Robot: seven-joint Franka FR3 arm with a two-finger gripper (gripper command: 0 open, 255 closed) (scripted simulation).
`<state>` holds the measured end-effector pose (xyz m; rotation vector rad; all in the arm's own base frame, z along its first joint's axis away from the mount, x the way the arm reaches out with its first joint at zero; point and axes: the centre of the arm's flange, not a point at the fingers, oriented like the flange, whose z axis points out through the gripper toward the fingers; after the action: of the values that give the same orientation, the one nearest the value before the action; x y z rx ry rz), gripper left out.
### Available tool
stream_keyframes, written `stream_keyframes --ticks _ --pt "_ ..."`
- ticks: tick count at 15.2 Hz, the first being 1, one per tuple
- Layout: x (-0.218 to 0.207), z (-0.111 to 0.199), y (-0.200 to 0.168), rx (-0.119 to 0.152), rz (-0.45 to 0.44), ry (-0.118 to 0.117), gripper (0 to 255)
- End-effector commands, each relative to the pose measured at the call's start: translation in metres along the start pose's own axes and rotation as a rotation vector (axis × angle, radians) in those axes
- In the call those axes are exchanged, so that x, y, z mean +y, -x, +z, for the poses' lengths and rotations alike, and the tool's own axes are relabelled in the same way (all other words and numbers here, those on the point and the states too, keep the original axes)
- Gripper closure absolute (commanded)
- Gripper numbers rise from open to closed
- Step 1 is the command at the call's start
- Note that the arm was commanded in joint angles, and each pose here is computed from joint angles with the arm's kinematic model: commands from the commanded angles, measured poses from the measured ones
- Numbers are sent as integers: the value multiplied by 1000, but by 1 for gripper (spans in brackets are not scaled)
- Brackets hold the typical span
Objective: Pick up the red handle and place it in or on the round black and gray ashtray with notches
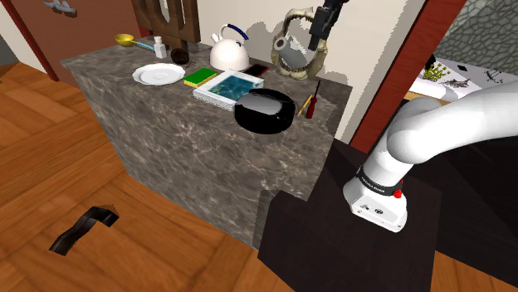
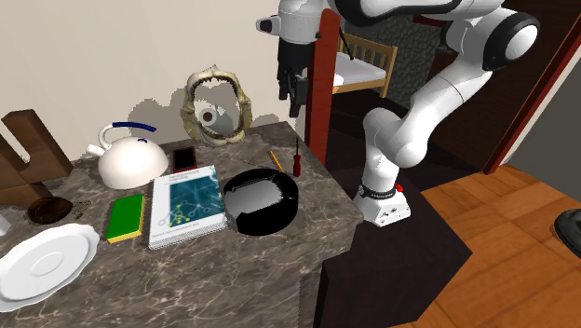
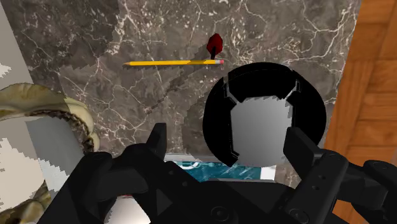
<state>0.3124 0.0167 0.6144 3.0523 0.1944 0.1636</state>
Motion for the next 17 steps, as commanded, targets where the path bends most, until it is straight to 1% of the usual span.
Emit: stream_keyframes --ticks 1,12,13,17 --pt "0 0 0 0 0 0 0" --pt "18 133 91 180 -105 -77 0" --pt "20 142 96 192 -112 -82 0" --pt "18 163 92 192 -112 -82 0"
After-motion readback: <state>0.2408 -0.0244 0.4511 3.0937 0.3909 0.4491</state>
